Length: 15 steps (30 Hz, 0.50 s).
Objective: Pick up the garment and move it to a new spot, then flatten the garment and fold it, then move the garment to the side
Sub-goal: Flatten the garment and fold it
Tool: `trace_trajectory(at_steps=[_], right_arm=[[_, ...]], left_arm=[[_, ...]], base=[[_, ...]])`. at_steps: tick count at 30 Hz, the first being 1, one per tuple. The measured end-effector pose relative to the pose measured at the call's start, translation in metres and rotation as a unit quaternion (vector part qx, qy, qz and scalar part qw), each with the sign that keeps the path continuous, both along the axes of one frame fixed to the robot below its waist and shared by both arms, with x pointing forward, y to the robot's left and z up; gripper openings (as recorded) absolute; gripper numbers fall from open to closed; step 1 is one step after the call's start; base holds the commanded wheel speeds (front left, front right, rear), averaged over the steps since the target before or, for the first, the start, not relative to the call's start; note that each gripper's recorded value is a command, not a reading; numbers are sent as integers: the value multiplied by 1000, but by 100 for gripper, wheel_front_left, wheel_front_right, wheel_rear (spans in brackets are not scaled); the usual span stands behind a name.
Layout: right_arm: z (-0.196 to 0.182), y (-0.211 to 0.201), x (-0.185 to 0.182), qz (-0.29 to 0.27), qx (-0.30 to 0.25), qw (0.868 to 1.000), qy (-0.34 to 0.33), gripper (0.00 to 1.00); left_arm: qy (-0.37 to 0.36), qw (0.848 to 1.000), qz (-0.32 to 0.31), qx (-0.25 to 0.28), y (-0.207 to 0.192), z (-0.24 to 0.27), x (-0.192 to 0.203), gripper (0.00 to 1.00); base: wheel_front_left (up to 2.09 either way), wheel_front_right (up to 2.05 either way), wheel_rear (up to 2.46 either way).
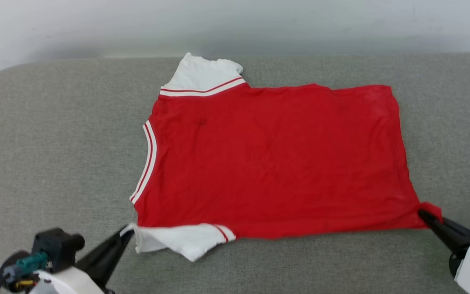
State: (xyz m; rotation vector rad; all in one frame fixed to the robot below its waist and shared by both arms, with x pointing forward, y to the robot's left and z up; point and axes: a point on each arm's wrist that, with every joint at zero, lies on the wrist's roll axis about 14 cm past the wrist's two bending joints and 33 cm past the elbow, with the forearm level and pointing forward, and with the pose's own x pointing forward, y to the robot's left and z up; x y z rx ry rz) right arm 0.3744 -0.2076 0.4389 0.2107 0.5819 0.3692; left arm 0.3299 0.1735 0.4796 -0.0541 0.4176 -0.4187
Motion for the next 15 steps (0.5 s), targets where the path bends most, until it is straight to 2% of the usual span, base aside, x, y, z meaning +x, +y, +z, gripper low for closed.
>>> trace_trajectory(at_steps=[8, 15], right_arm=[[7, -2, 27, 1, -10, 1000, -7, 0], [-8, 1, 50, 6, -31, 999, 11, 0]], left_arm=[[-69, 998, -7, 6, -3, 20, 55, 0], [-75, 997, -13, 28, -3, 8, 100, 0]], base=[[0, 0, 0], [0, 0, 0]])
